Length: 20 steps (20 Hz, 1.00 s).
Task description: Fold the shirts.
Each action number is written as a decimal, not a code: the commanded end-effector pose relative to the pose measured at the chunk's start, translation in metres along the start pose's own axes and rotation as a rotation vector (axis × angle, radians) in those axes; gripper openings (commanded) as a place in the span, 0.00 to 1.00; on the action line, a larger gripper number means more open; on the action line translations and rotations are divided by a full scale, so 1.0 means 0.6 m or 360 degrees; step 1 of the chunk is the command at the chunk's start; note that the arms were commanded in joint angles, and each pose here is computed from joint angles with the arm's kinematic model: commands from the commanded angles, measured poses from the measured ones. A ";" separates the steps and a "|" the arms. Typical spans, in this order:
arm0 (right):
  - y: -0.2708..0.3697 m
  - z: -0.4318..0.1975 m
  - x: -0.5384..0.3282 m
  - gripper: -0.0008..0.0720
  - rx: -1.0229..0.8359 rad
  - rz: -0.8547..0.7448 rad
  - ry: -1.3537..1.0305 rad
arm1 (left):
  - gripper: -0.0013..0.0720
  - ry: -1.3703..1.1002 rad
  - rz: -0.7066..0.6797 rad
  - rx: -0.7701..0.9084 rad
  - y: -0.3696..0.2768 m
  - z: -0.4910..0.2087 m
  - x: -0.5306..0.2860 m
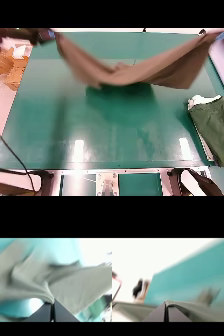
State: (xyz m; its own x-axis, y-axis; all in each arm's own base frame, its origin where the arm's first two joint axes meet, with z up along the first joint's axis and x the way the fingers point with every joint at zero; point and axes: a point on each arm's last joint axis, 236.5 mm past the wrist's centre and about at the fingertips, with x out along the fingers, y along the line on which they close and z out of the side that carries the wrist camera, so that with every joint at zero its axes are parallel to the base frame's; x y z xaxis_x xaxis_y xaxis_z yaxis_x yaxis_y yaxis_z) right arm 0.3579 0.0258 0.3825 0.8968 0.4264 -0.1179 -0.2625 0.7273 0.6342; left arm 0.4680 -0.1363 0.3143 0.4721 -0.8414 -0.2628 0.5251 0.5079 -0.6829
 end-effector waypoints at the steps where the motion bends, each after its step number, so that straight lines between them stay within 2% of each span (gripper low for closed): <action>1: 0.137 0.120 -0.116 0.03 -0.0338 -0.0034 -0.0330 | 0.05 -0.0570 -0.0168 0.0298 -0.243 0.102 -0.145; 3: 0.179 0.145 -0.160 0.03 -0.0495 -0.0103 -0.0445 | 0.05 -0.0797 -0.0026 0.0472 -0.332 0.101 -0.245; 5: 0.216 0.159 -0.188 0.03 -0.0612 -0.0143 -0.0546 | 0.05 -0.0982 0.0222 0.0648 -0.390 0.082 -0.321; 8: 0.236 0.154 -0.201 0.03 -0.0676 -0.0169 -0.0575 | 0.05 -0.1153 0.0694 0.0864 -0.428 0.046 -0.390; 10: 0.222 0.150 -0.197 0.03 -0.0664 -0.0198 -0.0540 | 0.05 -0.1153 0.0835 0.0905 -0.428 0.031 -0.403; 13: 0.164 0.147 -0.176 0.03 -0.0540 -0.0226 -0.0470 | 0.05 -0.1007 0.0871 0.0778 -0.372 0.019 -0.387; 15: 0.101 0.125 -0.137 0.03 -0.0400 -0.0207 -0.0342 | 0.05 -0.0866 0.0844 0.0592 -0.293 0.012 -0.364; 17: 0.018 0.073 -0.066 0.03 -0.0217 -0.0152 -0.0153 | 0.05 -0.0678 0.0748 0.0417 -0.202 -0.005 -0.327; 20: -0.136 -0.057 0.062 0.03 0.0090 -0.0177 0.0113 | 0.05 -0.0443 0.0565 0.0150 -0.041 -0.040 -0.243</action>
State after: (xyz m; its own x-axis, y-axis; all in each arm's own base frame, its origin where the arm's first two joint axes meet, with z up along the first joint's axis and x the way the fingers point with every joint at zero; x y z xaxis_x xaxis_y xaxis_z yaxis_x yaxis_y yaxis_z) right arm 0.3552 -0.0101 0.3984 0.9369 0.3237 -0.1321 -0.1956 0.7986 0.5692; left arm 0.3336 -0.0261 0.4249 0.8864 -0.4247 -0.1840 0.3228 0.8522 -0.4117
